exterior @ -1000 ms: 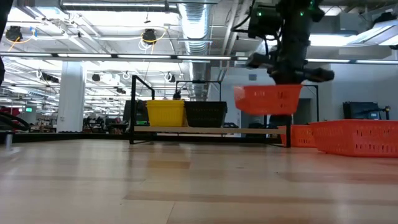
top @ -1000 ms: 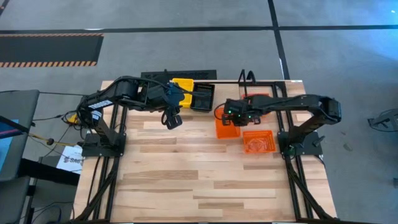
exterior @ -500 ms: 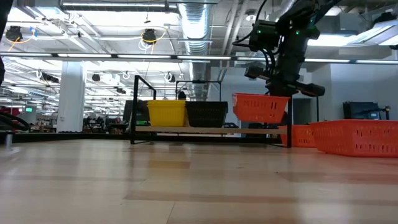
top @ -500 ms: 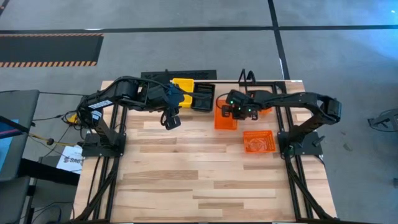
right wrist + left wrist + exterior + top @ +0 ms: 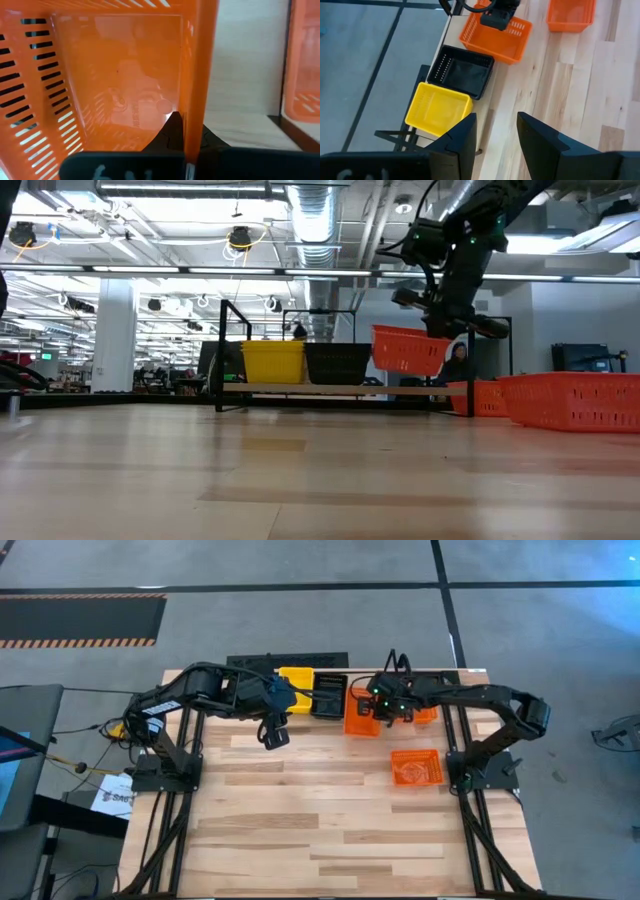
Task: Stack baskets on shelf by color
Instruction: Put the bottom orange bin on the shelf
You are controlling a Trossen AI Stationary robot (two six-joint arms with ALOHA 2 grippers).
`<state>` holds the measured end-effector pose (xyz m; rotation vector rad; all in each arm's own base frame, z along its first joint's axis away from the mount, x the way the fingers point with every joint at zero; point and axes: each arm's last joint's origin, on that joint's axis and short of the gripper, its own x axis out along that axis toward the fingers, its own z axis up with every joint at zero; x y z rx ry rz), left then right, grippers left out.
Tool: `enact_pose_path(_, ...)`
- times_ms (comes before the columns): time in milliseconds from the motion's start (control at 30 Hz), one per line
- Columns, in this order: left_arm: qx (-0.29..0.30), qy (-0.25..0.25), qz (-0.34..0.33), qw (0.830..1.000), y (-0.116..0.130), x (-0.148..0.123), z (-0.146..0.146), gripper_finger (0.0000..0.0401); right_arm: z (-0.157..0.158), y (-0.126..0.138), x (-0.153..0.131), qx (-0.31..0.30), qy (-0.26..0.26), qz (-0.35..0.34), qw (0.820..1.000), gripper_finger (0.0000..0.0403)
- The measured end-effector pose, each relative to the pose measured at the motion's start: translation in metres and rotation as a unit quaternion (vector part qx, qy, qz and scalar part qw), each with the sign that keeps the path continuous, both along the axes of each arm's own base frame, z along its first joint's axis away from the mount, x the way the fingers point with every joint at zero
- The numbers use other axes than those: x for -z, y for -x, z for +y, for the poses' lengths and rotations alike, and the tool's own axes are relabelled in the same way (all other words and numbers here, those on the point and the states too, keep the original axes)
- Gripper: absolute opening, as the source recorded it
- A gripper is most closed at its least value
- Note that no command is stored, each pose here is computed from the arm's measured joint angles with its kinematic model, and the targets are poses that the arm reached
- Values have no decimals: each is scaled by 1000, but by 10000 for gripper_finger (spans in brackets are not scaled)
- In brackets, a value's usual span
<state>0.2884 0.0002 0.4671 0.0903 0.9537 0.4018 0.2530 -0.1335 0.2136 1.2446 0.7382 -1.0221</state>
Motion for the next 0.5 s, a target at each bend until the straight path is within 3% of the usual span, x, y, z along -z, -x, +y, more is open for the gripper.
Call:
enact_pose_path(333, -6, 5, -3, 1000, 0, 0, 0, 130, -6, 3, 0, -3, 6, 3, 1000, 1)
enact_pose_path(500, -7, 5, -3, 1000, 0, 0, 0, 130, -6, 2, 0, -11, 17, 7, 1000, 29)
